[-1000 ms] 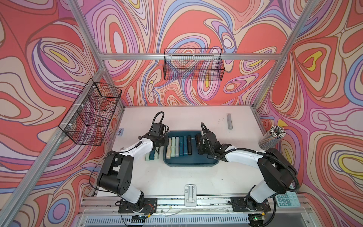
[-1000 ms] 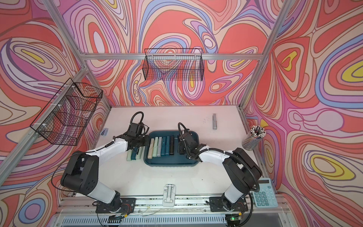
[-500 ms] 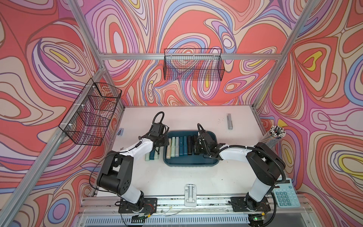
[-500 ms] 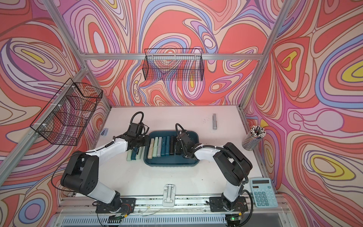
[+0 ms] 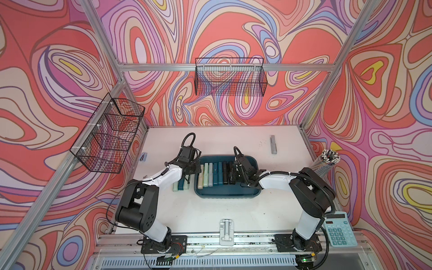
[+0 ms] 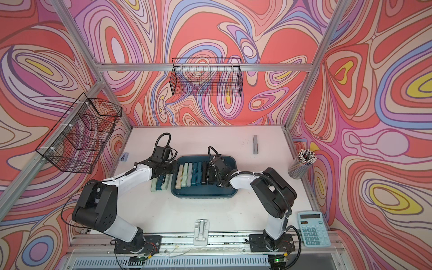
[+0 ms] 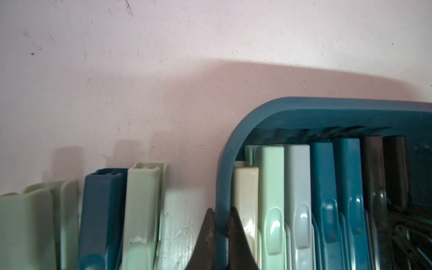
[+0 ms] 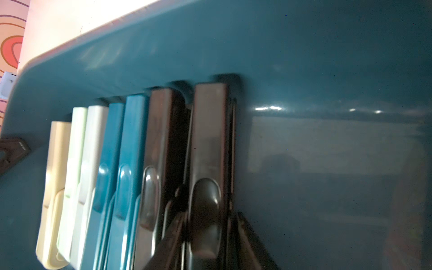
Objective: Put the pruning pliers into the storage box
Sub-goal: Place the pruning pliers in the storage box.
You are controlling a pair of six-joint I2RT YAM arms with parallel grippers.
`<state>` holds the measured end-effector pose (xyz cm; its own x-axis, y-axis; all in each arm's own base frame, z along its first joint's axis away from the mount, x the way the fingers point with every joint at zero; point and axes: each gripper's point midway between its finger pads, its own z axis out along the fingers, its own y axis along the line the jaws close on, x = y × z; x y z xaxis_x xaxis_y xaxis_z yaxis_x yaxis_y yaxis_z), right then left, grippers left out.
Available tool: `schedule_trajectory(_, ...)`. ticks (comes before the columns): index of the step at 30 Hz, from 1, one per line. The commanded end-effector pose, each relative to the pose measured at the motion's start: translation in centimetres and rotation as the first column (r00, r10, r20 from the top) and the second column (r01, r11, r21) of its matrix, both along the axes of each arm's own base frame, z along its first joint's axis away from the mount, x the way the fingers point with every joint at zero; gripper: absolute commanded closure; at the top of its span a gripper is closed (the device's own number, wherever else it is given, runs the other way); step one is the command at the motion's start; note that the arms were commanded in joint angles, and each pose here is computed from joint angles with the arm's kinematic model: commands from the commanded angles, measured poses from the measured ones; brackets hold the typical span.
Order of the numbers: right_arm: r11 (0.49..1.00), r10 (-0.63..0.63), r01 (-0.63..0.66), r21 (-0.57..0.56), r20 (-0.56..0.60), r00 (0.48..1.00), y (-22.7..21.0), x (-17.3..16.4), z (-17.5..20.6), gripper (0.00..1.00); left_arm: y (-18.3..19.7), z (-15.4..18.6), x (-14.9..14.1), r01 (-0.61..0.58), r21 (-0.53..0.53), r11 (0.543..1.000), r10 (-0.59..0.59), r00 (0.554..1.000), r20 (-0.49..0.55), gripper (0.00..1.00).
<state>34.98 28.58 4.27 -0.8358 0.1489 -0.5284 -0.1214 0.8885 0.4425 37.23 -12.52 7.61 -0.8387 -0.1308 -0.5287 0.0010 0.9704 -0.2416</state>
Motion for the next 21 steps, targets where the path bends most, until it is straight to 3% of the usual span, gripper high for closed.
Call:
schedule_trajectory(1,0.998,0.006,-0.009,0.056,0.042,0.999,1.3,0.7,2.0,0.62,-0.1,0.0,0.4,-0.001,-0.01,1.0,0.001,1.0,0.015,0.91)
schedule_trajectory(15,0.995,-0.005,-0.003,0.098,0.09,0.996,1.1,0.8,4.5,0.62,-0.3,-0.3,0.3,0.001,-0.019,1.0,-0.001,1.0,0.011,0.91)
schedule_trajectory(21,0.996,0.007,-0.014,0.089,0.076,0.997,1.2,0.6,3.9,0.61,-0.7,-0.3,0.6,0.012,-0.033,0.999,-0.012,1.0,0.01,0.92)
